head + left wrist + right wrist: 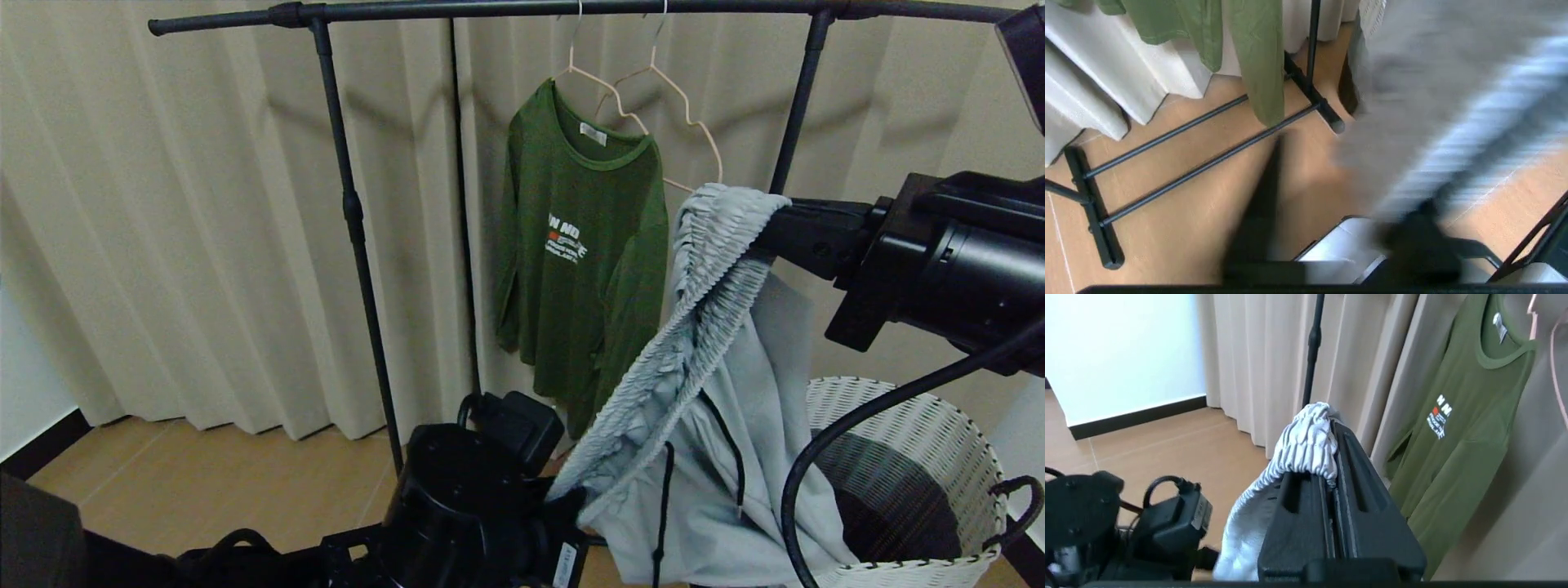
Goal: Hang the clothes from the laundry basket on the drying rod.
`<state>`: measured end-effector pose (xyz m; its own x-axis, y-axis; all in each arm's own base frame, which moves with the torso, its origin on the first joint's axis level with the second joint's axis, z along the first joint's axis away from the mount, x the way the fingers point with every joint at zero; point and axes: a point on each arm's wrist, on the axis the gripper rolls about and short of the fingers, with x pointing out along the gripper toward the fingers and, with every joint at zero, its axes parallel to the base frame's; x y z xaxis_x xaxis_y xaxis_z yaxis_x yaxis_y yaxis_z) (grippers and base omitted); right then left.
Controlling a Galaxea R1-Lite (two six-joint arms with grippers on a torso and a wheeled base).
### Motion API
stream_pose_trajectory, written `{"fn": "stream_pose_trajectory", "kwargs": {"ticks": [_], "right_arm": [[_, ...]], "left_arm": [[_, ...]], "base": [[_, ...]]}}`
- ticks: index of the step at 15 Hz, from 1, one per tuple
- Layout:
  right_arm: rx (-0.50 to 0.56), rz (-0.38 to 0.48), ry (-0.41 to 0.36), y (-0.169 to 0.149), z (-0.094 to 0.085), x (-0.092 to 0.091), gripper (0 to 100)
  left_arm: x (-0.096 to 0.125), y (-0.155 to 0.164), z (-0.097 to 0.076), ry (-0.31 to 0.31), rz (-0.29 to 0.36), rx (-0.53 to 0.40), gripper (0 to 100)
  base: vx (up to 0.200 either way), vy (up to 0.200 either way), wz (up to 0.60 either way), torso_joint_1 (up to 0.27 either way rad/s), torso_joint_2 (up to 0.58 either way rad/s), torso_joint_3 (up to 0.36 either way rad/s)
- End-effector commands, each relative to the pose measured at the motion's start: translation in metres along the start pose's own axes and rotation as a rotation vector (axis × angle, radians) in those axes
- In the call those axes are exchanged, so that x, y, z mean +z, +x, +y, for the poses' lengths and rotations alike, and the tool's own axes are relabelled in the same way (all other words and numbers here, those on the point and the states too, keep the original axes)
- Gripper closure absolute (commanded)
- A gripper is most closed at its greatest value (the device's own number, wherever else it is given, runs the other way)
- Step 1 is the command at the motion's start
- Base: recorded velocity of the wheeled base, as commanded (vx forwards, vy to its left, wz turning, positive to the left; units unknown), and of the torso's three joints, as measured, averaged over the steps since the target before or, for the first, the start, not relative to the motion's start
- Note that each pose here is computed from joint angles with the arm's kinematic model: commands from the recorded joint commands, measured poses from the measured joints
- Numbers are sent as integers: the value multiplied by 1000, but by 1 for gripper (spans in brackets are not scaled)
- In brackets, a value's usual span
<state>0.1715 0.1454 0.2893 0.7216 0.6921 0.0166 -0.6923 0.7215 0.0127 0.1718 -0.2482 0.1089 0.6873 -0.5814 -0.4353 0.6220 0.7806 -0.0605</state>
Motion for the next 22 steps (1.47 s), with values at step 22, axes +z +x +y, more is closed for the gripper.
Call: {"fn": "stream_pose_trajectory", "kwargs": {"ticks": [22], "right_arm": [[-248, -112, -40, 17, -62, 3, 100]], "left_arm": [[164, -143, 83, -109, -290, 268, 100]], "base": [[0, 0, 0, 0, 0, 0]]}}
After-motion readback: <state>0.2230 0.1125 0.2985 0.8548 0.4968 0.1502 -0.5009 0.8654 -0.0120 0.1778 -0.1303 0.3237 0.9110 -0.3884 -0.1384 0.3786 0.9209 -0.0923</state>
